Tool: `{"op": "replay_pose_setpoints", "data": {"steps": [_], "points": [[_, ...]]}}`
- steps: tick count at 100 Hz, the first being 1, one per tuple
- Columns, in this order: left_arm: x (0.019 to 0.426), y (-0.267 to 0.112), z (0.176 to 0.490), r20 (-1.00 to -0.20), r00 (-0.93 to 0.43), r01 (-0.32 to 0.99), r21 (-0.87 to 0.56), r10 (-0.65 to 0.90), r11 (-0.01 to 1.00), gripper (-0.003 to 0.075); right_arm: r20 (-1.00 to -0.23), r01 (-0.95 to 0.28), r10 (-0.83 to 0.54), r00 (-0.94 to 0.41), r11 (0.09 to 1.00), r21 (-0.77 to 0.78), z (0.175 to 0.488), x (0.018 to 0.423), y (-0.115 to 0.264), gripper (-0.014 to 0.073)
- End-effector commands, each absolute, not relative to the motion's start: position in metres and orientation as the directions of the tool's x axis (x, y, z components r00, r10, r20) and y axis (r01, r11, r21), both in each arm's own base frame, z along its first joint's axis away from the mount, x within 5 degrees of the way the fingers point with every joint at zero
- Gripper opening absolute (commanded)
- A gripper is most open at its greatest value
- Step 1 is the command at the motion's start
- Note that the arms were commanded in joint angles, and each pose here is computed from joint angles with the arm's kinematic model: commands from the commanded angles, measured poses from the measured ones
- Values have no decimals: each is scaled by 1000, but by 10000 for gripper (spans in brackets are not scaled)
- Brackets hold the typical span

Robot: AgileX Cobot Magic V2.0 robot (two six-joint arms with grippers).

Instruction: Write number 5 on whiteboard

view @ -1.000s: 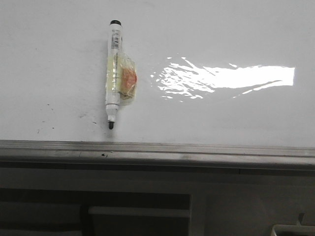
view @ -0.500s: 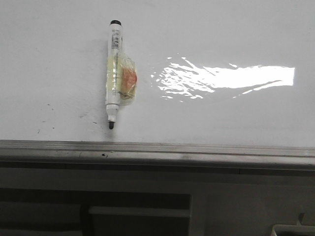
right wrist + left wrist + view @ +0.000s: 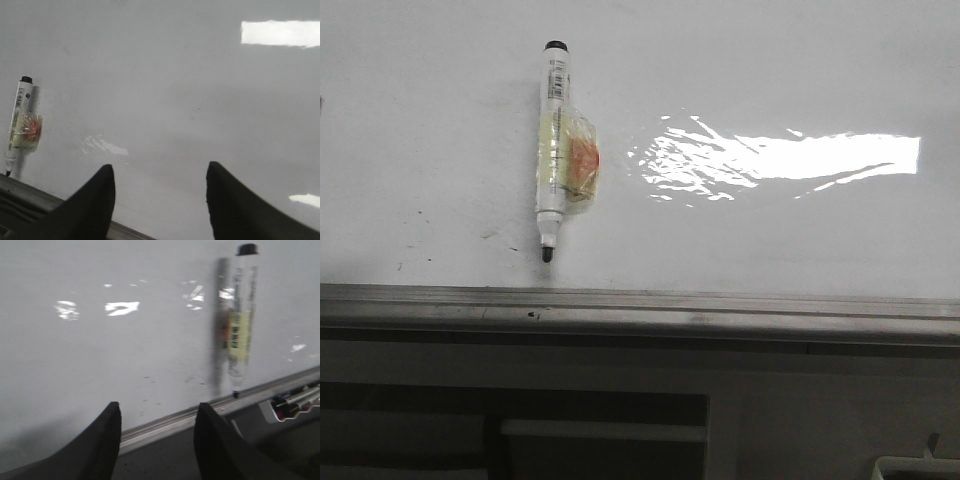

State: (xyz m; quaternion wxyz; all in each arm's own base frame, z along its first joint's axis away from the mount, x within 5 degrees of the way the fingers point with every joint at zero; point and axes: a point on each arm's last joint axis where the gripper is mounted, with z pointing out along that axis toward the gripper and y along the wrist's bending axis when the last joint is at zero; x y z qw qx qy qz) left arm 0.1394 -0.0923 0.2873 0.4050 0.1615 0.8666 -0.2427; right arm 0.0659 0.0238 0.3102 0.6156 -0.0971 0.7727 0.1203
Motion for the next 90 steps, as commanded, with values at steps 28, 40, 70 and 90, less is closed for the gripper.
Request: {"op": "replay_pose_setpoints", "data": {"steps": [28,40,70,90], "points": [[151,-168,290,-853,-523,594,-369,-5,715,315,-990,-296,0,-144,954,43,327,69,23,382],[161,-178,278,-834,-550,545,-399,-44,738,316,-990,-296,0,-144,954,43,327,69,23,382],[173,-189,256,-799,-601,496,-397,-26,772,315,-990,-296,0,-144,954,43,327,69,23,382],[176,-191,250,-794,-607,487,-389,-17,782,234,-990,-297,0,-142,954,43,327,69,24,379]]}}
